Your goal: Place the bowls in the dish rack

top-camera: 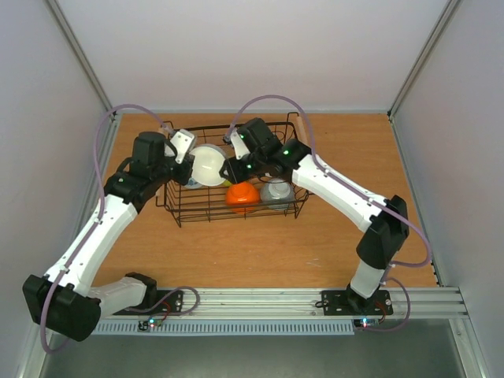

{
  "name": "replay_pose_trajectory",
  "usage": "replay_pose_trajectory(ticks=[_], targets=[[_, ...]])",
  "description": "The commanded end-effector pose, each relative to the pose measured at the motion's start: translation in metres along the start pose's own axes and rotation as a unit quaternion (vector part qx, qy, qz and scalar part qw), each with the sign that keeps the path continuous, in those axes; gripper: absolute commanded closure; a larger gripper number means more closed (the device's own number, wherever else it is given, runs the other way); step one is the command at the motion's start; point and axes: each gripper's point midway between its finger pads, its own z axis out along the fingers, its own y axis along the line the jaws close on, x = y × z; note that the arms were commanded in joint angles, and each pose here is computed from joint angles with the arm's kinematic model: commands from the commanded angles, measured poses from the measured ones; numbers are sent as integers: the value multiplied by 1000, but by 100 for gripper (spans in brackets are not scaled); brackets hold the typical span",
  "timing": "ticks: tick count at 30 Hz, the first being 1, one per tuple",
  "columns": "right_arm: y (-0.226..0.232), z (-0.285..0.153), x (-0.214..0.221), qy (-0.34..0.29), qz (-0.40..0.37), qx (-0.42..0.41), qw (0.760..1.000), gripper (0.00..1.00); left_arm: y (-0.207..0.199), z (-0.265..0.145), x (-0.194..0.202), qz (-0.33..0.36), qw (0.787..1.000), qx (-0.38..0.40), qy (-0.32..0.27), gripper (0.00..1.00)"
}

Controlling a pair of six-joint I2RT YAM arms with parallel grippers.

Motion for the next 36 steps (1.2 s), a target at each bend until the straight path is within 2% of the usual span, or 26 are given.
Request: replay_pose_trajectory(ticks=[1, 3, 10, 15, 26, 30, 33, 36], targets=[[72, -58, -24, -75, -106, -138, 982, 67, -27, 1, 18, 62, 995, 76, 18, 100], [75, -62, -21, -79, -112, -148, 979, 61, -30, 1, 21, 63, 994, 85, 21, 100], [81, -69, -5, -87, -133, -183, 970, 33, -45, -3, 26, 75, 989, 127, 27, 100], [82, -75, 4, -95, -150, -202, 963, 23, -66, -17, 24, 66, 974, 218, 15, 99], [67, -78, 3, -110, -148, -157, 970, 19, -59, -37, 19, 29, 961, 274, -14, 100], [49, -71, 2, -104, -136, -106, 979, 18, -57, -40, 19, 30, 961, 273, -17, 100], [42, -70, 3, -102, -131, -87, 982, 13, -56, -41, 19, 30, 962, 272, -19, 100], [50, -68, 7, -94, -130, -114, 980, 4, -57, -43, 18, 30, 961, 275, -22, 99]])
